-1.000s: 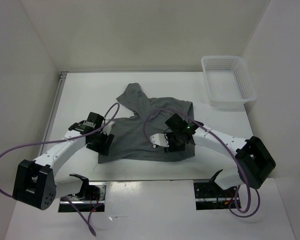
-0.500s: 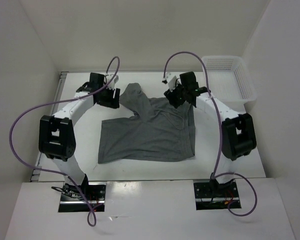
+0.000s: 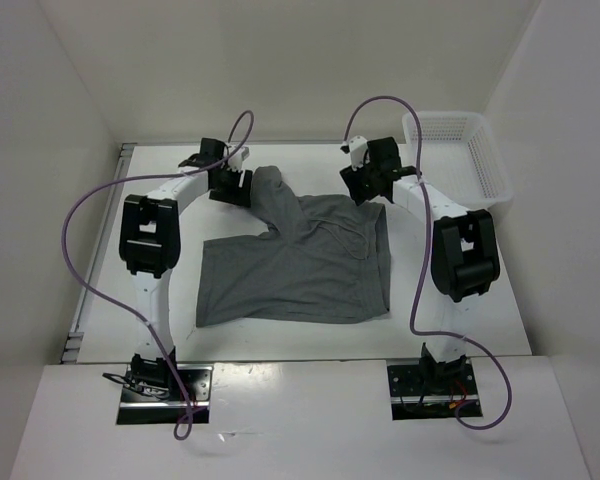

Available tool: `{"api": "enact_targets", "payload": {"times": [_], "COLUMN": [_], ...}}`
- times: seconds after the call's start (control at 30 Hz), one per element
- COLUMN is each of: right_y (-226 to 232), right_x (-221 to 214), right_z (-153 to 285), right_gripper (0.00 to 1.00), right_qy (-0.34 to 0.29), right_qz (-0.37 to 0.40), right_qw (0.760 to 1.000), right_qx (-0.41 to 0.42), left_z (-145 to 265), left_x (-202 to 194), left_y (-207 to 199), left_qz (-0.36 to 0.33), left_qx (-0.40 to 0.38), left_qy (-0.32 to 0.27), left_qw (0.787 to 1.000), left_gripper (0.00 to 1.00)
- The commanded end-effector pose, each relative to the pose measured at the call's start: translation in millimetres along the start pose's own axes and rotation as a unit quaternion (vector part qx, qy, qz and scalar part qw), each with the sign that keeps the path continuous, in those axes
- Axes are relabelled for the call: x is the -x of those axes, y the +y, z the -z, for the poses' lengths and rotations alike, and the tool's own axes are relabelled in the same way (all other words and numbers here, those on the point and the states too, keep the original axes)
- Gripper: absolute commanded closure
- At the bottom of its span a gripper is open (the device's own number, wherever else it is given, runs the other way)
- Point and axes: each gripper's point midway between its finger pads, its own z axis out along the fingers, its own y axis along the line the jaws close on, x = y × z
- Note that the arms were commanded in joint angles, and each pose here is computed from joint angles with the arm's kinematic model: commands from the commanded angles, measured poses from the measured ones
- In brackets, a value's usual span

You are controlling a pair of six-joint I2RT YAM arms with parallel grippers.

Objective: Fold and stack the shorts
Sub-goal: Flatten the shorts out

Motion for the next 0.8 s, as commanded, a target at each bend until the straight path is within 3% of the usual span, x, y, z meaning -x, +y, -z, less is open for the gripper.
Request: {"api": "enact_targets", "payload": {"times": [0.0, 0.23, 0.33, 0.47, 0.5, 0.63, 0.77], "right_y": [-14.8, -10.6, -15.4, -28.3, -28.3, -29.9, -27.5], "right_x": [11.7, -5.6, -17.9, -23.7, -23.7, -29.6, -48.1], "right_z": [0.9, -2.1, -2.9, -4.2, -4.2, -7.6, -9.6], "right_gripper": [0.40, 0.40, 0.40, 0.40, 0.37, 0.35, 0.33], "right_qy": [-0.025, -0.004, 0.010, 0.016, 0.016, 0.023, 0.044], "right_qz": [0.007, 0.019, 0.015, 0.008, 0.008, 0.018, 0.037], "right_qw": [0.999, 1.000, 0.999, 0.999, 0.999, 0.998, 0.997], "right_qx": [-0.028, -0.021, -0.031, -0.048, -0.048, -0.052, -0.049], "left_z": [-2.0, -24.1, -31.2, -36.0, -34.5, -37.3, -10.9], "left_x": [17.0, -3.2, 2.0, -1.9, 3.4, 1.7, 0.4], "left_y": [5.5, 15.5, 2.8, -5.6, -7.3, -14.0, -16.9], "left_qz": [-0.010, -0.004, -0.009, -0.006, -0.007, -0.010, -0.002], "left_qx": [0.021, 0.034, 0.007, -0.021, -0.025, -0.034, -0.037], "left_qy": [-0.015, 0.010, 0.006, 0.014, 0.008, 0.013, 0.022], "left_qw": [1.000, 0.999, 1.000, 1.000, 1.000, 0.999, 0.999], "left_gripper": [0.24, 0.24, 0.32, 0.49, 0.64, 0.98, 1.00]}}
